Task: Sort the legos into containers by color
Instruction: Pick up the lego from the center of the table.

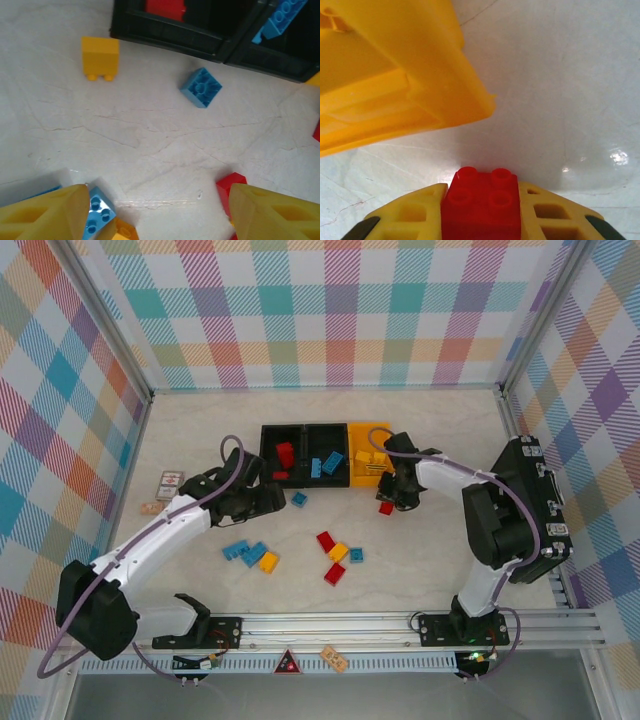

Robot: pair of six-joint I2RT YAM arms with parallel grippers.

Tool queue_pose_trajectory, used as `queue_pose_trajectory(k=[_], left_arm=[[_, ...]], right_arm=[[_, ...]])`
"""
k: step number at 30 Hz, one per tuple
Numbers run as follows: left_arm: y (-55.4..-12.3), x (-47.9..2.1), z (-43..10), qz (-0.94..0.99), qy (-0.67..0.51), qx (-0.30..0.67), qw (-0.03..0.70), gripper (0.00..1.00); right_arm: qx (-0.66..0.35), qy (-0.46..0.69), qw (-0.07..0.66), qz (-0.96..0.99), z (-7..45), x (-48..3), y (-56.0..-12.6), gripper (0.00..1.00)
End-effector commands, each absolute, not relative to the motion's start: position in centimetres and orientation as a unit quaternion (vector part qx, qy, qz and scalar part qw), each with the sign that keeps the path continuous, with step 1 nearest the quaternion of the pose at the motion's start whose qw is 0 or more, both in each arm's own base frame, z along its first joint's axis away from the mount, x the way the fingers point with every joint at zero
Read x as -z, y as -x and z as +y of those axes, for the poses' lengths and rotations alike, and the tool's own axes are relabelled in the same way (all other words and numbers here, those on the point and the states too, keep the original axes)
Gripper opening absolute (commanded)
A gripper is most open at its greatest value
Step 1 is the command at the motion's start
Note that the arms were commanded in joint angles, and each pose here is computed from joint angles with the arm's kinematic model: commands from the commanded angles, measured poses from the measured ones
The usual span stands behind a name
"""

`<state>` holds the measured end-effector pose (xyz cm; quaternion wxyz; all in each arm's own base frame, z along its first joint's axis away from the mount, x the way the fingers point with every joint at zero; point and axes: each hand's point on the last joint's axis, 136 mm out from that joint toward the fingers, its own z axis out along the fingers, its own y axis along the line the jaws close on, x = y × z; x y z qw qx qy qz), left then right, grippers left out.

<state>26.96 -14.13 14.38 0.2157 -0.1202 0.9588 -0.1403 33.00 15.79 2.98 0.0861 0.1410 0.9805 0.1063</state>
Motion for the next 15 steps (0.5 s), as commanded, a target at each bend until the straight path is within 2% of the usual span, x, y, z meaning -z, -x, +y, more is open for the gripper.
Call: queue_pose_trajectory(k=[1,7,15], left_arm=[[-26.2,-14.0,-12.4,0.958,0.150,0.126,0.207,0.73],[-25.7,-13.6,-10.9,0.949,0.189,0.141,0.207,0.73],[-24.6,-12.4,-9.1,0.939,0.239,0.158,0.193,0.72]], right_arm=[[-0.114,-0.120,0.096,0.981,16.6,-5.0,-32.4,0.21],[-0.150,-0.077,0.122,0.978,19.5,-9.0,-32.2,0.20],[-0.208,0.002,0.150,0.966,26.3,-13.8,-34.1,0.22]])
